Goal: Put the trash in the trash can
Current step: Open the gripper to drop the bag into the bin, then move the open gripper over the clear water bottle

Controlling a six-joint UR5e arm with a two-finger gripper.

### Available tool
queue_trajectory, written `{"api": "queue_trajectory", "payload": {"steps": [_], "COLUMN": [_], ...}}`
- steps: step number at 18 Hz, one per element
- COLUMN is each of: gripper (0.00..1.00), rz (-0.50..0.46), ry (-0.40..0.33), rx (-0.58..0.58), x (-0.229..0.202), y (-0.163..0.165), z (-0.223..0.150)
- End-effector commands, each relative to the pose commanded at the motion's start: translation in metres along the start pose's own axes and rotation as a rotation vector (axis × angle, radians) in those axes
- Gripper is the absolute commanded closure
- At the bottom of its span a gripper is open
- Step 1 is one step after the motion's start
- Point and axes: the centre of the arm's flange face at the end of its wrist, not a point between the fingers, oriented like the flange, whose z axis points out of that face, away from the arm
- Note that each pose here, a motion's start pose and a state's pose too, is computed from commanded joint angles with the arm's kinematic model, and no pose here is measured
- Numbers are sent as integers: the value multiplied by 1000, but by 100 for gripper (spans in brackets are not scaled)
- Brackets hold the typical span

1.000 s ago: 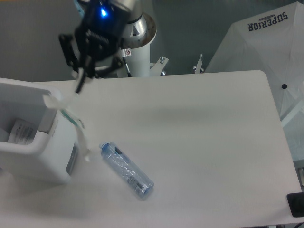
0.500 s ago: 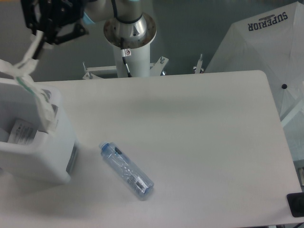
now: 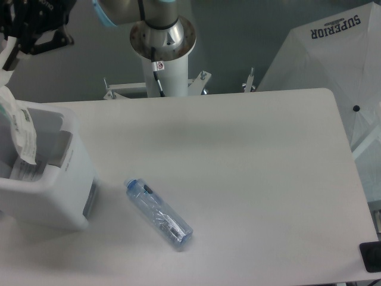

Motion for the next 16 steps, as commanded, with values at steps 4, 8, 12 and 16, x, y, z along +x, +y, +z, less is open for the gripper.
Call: {"api": "queue_trajectory", "payload": {"steps": [4, 8, 12, 16], "gripper": [55, 32, 27, 13], "rz": [0, -8, -20, -67], "ry": [9, 13, 11, -38], "rx": [-17, -30, -41, -51], "x": [-7, -14, -23, -67], "y": [3, 4, 4, 8], "z": [13, 23, 30, 36]}}
